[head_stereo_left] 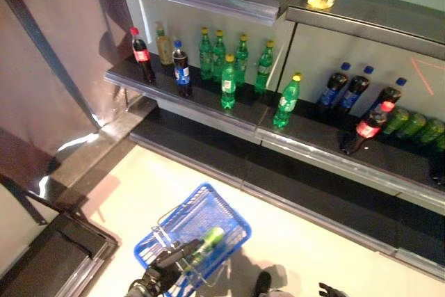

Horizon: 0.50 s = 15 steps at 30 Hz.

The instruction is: Pick up the drink and place into the basket.

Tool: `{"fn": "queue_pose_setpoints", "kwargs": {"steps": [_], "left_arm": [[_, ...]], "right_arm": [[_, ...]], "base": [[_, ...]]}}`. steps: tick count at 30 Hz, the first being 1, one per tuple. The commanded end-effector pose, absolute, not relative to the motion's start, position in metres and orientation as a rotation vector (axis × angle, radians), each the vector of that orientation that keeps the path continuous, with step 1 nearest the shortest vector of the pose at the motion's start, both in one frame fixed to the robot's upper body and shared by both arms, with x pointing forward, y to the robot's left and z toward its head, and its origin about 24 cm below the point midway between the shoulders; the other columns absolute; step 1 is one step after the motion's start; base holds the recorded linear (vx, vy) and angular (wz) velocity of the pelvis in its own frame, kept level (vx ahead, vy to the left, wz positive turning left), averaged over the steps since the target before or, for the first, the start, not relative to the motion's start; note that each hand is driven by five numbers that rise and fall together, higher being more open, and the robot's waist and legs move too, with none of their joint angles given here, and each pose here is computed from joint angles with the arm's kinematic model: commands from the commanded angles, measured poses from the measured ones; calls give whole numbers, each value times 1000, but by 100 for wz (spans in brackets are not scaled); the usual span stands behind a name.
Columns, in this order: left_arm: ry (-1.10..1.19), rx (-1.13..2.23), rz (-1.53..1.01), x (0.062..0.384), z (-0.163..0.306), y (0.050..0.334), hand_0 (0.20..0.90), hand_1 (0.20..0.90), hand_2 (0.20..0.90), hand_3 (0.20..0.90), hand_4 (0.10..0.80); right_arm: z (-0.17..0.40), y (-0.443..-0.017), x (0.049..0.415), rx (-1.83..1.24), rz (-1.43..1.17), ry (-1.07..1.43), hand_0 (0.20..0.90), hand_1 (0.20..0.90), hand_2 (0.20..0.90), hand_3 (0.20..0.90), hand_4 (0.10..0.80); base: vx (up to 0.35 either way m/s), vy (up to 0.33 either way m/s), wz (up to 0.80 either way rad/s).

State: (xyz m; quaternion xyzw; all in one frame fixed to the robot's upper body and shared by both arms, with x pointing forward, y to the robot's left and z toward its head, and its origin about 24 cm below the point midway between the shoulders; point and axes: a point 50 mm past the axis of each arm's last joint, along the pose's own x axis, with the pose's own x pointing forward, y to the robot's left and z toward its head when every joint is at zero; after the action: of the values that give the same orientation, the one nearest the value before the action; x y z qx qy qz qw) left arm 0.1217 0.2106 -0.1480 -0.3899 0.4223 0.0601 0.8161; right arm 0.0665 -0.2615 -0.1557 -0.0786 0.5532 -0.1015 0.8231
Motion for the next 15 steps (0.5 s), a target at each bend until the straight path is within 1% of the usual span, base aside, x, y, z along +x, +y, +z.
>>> {"fn": "queue_pose_setpoints", "kwargs": {"steps": [1,4,7,10,12,15], "left_arm": [[710,-791,31,154,-126,234,300,300,300,200,100],[709,-791,30,156,-124,237,300,300,300,200,100],[709,-798,37,153,-126,237,300,300,300,200,100],[708,-822,49,149,-129,228,300,300,300,200,100],[717,-831,47,146,-131,225,300,300,300,200,100],[733,-848,71,135,-136,224,300,300,300,200,100]], "right_arm": [[-151,-259,93,-124,-250,1078,900,900,900,900,800],[-152,-257,89,-121,-235,1088,900,900,900,900,800],[-153,-256,87,-126,-208,1095,900,900,900,900,800],[-151,-262,89,-164,-196,1103,900,900,900,900,800],[-150,-267,86,-186,-207,1117,900,900,900,900,800],[-149,-273,85,-215,-221,1125,900,900,900,900,800]], "base": [[79,-31,1],[113,-60,2],[86,-163,6],[39,-122,7],[160,151,22],[242,326,37]]}}
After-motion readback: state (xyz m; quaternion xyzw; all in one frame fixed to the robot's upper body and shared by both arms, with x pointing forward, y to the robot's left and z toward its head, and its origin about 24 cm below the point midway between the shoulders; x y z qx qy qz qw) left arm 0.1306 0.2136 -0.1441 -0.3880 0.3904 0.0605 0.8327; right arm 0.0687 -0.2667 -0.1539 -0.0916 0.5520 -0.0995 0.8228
